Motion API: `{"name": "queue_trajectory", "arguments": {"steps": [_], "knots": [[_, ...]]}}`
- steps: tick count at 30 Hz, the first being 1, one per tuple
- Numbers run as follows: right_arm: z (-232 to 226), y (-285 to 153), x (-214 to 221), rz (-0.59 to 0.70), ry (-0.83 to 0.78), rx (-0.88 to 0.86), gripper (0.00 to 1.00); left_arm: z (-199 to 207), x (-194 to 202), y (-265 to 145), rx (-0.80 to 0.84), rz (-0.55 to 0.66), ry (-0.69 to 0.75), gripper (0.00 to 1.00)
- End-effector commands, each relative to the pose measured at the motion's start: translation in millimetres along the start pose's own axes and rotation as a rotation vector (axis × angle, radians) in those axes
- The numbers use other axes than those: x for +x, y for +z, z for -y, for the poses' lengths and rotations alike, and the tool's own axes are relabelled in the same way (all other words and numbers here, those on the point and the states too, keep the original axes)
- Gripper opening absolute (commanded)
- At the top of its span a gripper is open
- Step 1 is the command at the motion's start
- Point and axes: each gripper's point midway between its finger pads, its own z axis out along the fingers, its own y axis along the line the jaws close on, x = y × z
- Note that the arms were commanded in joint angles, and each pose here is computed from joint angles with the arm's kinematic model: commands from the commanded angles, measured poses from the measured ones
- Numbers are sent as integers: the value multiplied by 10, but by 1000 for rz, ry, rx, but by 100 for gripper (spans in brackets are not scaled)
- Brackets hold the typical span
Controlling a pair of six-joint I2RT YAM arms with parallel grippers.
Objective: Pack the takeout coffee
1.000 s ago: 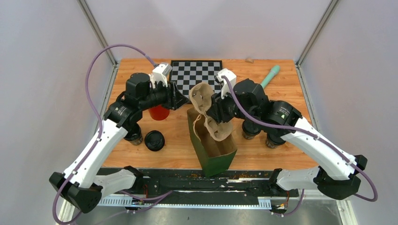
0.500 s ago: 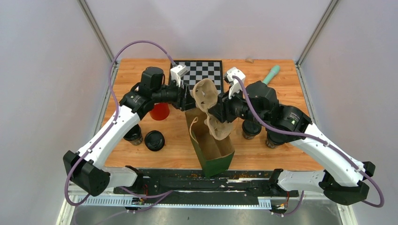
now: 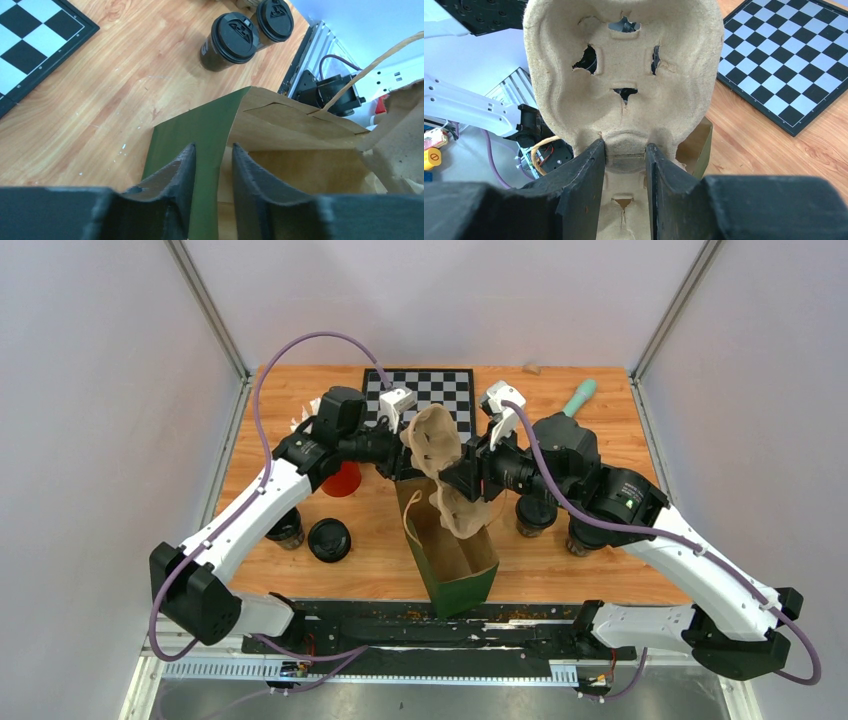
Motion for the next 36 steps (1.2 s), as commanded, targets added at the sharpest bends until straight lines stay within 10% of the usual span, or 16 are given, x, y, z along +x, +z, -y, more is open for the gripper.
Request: {"name": "queue_trajectory", "arguments": {"steps": [1, 5, 14, 36], "knots": [[-121, -105, -264, 92, 12, -53, 33, 35, -105, 11, 1, 24, 72, 28], [-152, -112, -275, 92, 13, -68, 33, 67, -239, 1, -7, 68, 34, 0], [-165, -24, -359, 112, 2, -70, 33, 46, -422, -85, -111, 242, -136, 0], [400, -1, 207, -52, -113, 177, 37, 8, -172, -144, -132, 221, -127, 0]]}}
